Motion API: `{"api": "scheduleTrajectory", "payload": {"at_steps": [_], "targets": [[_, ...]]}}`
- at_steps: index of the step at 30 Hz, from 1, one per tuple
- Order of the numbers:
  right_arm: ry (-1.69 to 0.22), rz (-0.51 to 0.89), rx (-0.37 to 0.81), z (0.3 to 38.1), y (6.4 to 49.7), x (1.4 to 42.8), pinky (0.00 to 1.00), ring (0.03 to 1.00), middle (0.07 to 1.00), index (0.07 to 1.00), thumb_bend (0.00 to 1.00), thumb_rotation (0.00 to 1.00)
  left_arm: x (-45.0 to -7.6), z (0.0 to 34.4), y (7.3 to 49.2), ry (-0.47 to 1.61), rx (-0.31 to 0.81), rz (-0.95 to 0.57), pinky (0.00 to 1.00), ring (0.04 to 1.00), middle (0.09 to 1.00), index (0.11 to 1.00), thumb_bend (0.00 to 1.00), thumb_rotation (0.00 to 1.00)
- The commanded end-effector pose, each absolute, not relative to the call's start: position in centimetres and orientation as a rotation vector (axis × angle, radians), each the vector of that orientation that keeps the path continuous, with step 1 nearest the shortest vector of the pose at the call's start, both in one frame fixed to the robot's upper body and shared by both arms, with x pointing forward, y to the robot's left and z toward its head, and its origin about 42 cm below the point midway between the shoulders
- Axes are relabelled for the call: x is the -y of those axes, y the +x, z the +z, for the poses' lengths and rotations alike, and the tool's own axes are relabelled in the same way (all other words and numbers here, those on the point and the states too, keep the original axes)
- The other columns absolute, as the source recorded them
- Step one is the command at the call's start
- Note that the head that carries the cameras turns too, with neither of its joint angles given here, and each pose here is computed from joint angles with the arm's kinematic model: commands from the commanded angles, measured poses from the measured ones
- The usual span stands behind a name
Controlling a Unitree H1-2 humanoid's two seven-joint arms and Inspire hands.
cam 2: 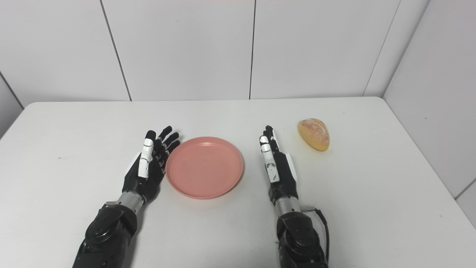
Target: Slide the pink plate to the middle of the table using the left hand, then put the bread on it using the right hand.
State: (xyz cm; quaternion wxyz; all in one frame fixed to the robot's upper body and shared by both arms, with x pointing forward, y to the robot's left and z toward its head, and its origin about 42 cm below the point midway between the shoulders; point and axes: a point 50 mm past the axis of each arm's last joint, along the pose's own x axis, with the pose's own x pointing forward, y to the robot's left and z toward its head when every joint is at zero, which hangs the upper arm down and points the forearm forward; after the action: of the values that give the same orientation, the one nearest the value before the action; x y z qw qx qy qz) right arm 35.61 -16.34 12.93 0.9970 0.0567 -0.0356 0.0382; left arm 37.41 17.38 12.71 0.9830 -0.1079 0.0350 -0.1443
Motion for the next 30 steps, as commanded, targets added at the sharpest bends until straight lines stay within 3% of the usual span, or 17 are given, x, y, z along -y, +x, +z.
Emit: {"api": "scheduleTrajectory", "payload": {"at_steps": [1,30], "targets": [[0.12,0.092,0.169,15.1,36.6,15.7,1.0,1.0,1.0,1.0,0.7,0.96,-16.3,13.2,37.3,-0.223,-0.055,-0.312,1.0,0.99,0.978,0.975,0.7,1.0],[0.121,0.111,0.18,15.4,35.6,16.4,1.0,1.0,1.0,0.995,0.68,0.94,-14.8,13.1,36.6,-0.182,0.049,-0.221,1.0,1.0,1.0,1.0,0.65,1.0]]}}
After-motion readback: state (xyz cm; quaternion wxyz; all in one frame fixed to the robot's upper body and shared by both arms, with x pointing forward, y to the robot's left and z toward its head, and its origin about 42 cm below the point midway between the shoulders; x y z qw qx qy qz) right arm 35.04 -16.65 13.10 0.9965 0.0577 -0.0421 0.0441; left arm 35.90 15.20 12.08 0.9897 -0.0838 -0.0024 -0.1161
